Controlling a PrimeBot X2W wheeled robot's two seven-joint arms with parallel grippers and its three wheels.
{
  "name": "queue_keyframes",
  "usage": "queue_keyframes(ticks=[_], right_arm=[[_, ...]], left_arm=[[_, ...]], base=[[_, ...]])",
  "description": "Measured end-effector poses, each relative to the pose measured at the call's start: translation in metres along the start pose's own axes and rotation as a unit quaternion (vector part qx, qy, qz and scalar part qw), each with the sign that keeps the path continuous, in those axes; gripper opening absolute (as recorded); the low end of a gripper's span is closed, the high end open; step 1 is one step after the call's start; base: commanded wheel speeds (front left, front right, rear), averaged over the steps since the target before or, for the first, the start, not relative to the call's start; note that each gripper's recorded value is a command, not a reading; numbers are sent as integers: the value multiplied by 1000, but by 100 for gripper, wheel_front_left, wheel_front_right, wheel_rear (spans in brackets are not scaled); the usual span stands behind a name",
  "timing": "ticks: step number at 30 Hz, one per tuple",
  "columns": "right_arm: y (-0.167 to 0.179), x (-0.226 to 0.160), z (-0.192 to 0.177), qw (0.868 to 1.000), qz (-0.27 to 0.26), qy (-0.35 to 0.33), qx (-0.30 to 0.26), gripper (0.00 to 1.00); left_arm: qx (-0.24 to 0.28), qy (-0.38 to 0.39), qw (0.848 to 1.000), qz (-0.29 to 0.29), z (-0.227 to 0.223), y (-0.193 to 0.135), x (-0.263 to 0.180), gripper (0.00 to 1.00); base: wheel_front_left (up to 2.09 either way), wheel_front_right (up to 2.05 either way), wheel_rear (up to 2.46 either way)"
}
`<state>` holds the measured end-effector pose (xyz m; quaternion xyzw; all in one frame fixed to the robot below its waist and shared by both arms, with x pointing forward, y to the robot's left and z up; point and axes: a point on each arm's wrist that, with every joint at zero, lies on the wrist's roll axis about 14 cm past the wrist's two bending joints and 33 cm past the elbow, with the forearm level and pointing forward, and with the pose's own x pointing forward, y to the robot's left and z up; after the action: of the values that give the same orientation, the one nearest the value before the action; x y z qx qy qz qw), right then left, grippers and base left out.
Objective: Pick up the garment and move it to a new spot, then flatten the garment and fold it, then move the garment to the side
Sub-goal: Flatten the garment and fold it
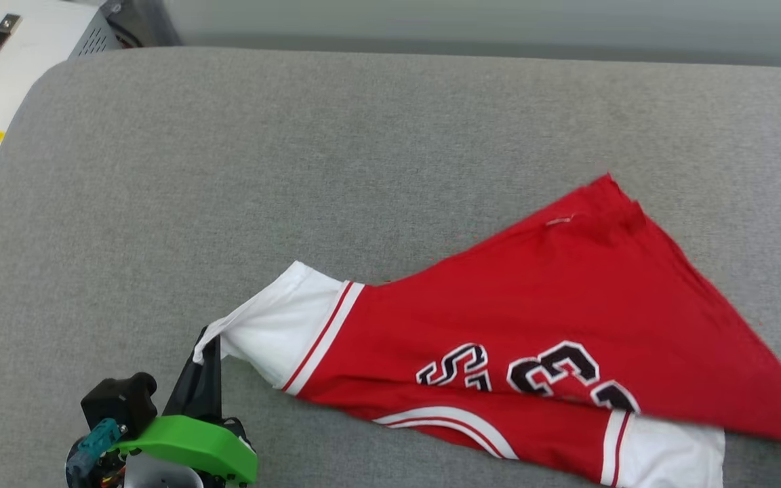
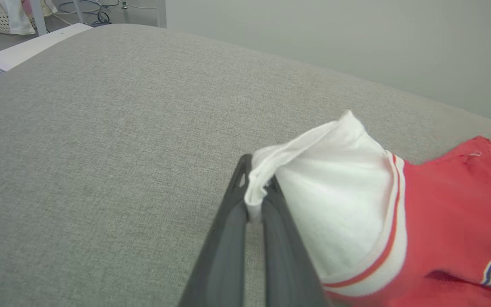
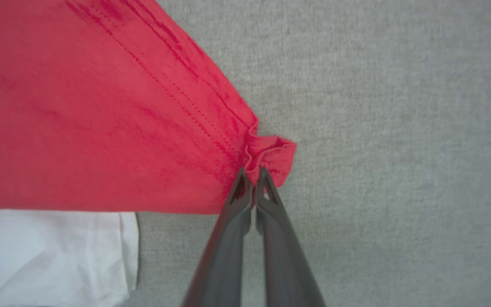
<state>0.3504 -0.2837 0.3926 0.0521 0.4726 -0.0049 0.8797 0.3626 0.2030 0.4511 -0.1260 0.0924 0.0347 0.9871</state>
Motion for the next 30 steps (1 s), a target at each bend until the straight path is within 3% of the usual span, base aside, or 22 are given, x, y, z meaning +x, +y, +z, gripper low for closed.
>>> queue_keyframes(ticks=[3, 8, 9, 10, 14, 17, 23, 25, 30], right_arm=[[7, -16, -51, 999, 1, 21, 49, 0], [25, -32, -99, 992, 11, 37, 121, 0], [27, -34, -106, 991, 12, 37, 131, 13], [27, -35, -108, 990, 10, 32, 136, 100], [22, -38, -98, 988, 0, -29, 151, 100], [18, -39, -68, 983, -7, -112, 147, 100], [24, -37, 10, 959, 8, -262, 106, 100], [31, -32, 25, 957, 21, -276, 88, 100], [66, -8, 57, 966, 76, -246, 11, 100]], left_arm=[[3, 7, 1000, -9, -1, -4, -3, 0], [5, 16, 1000, -25, -2, -12, -3, 0], [4, 17, 999, -29, -1, -14, -2, 0], [4, 18, 999, -32, -1, -16, -2, 0], [4, 23, 999, -44, -2, -24, -1, 0], [3, 28, 998, -49, -4, -27, 0, 0], [0, 31, 998, -54, -5, -30, 2, 0], [0, 30, 998, -54, -5, -31, 3, 0], [-1, 24, 998, -56, -2, -34, 12, 0]], base=[[0, 0, 0], [0, 0, 0], [0, 0, 0], [0, 0, 0], [0, 0, 0], [0, 0, 0], [0, 0, 0], [0, 0, 0], [0, 0, 0]])
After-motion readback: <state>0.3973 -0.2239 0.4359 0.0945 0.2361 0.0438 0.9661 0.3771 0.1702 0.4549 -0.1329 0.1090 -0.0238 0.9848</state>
